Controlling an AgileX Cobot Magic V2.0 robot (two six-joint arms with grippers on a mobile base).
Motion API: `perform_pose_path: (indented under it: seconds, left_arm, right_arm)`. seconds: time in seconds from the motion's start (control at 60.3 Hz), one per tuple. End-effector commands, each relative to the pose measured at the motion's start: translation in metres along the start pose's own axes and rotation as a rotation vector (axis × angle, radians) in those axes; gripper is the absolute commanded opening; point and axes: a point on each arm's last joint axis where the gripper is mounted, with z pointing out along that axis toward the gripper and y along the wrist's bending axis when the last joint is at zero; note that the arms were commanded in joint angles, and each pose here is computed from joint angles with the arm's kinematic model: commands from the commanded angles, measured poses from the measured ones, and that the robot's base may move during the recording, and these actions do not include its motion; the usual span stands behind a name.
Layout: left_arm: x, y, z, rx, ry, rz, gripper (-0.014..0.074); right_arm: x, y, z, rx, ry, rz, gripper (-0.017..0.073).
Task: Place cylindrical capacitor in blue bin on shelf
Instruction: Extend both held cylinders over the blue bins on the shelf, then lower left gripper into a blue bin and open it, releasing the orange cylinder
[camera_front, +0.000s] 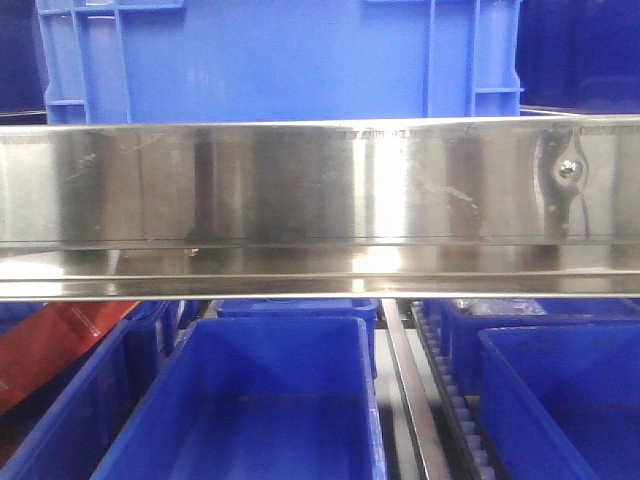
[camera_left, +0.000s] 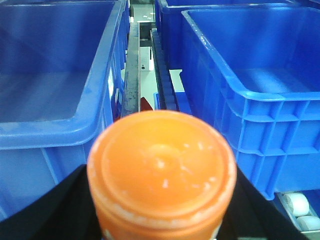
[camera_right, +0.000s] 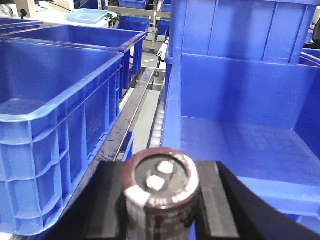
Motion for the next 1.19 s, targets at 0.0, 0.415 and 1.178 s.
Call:
perform_pose_path:
  seconds: [0.0, 0.415, 1.178]
  left_arm:
    - [-0.002, -0.001, -0.001, 0.01, -0.025, 0.001, -0.0111]
    - [-0.002, -0.001, -0.001, 0.01, -0.025, 0.001, -0.0111]
    - [-0.033, -0.009, 0.003, 0.08, -0.077, 0.045, -0.0111]
  right_arm:
    - [-0.004, 0.0, -0.002, 0.002, -0.029, -0.003, -0.0162]
    - [-0.004, 0.0, -0.002, 0.002, -0.029, -0.003, -0.0162]
    - [-0.005, 0.0, -0.002, 0.002, -0.033, -0.003, -0.0162]
